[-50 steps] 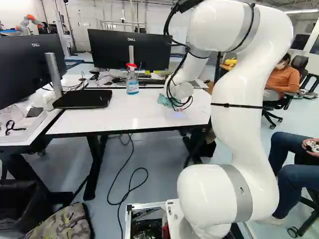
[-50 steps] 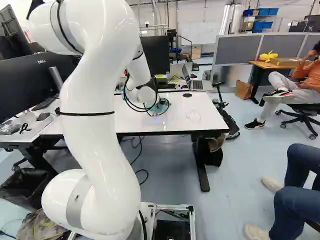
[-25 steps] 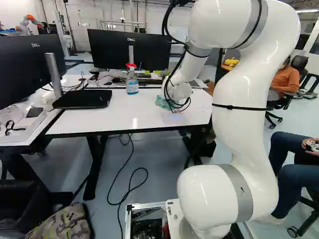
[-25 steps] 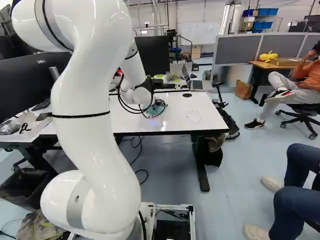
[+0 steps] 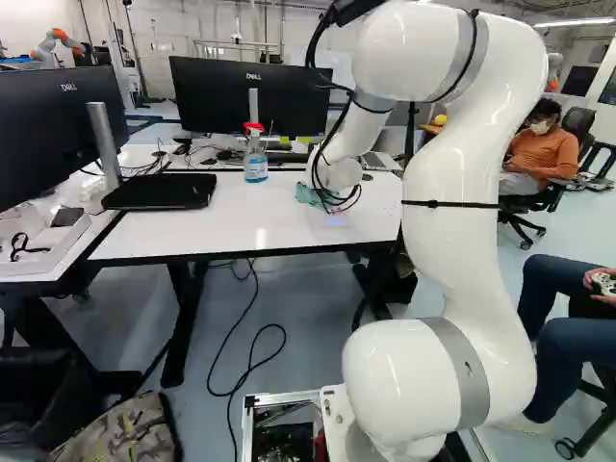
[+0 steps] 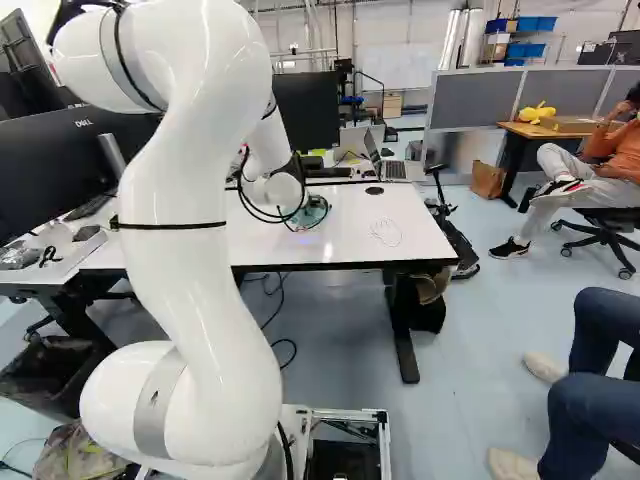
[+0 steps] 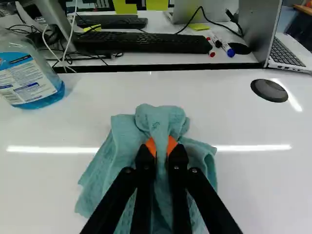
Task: Clean the table with the green towel
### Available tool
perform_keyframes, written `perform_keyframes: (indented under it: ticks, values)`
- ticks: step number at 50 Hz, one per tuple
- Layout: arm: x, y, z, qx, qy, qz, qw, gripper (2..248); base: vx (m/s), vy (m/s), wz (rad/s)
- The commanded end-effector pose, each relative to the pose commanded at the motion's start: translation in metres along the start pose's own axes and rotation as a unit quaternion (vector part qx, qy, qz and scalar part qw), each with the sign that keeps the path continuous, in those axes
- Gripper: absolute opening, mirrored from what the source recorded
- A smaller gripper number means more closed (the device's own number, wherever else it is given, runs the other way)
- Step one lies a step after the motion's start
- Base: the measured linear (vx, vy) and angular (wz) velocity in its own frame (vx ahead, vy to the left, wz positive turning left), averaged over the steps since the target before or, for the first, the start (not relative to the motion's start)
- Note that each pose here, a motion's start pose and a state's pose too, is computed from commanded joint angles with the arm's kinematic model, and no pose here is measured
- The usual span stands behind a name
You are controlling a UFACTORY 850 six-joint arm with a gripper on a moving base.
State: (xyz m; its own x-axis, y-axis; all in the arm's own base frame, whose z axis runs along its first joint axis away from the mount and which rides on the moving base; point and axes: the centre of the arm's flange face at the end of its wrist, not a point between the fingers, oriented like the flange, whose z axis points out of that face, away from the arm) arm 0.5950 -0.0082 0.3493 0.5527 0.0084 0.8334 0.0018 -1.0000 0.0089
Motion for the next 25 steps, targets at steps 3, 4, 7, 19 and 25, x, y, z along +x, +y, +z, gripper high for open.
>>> perform_keyframes:
  ticks: [3, 4, 7, 19, 25]
  values:
    - [0.003, 0.001, 0.005, 0.0, 0.002, 0.0, 1.0, 43, 0.0, 0.0, 0.0]
    - [0.004, 0.001, 0.007, -0.001, 0.003, 0.0, 1.0, 43, 0.0, 0.0, 0.0]
    - [0.006, 0.003, 0.012, -0.002, 0.005, 0.001, 1.0, 43, 0.0, 0.0, 0.0]
    - [0.008, 0.008, 0.017, -0.006, 0.007, 0.004, 1.0, 43, 0.0, 0.0, 0.0]
    - [0.011, 0.008, 0.015, -0.006, 0.01, 0.004, 0.9999, 43, 0.0, 0.0, 0.0]
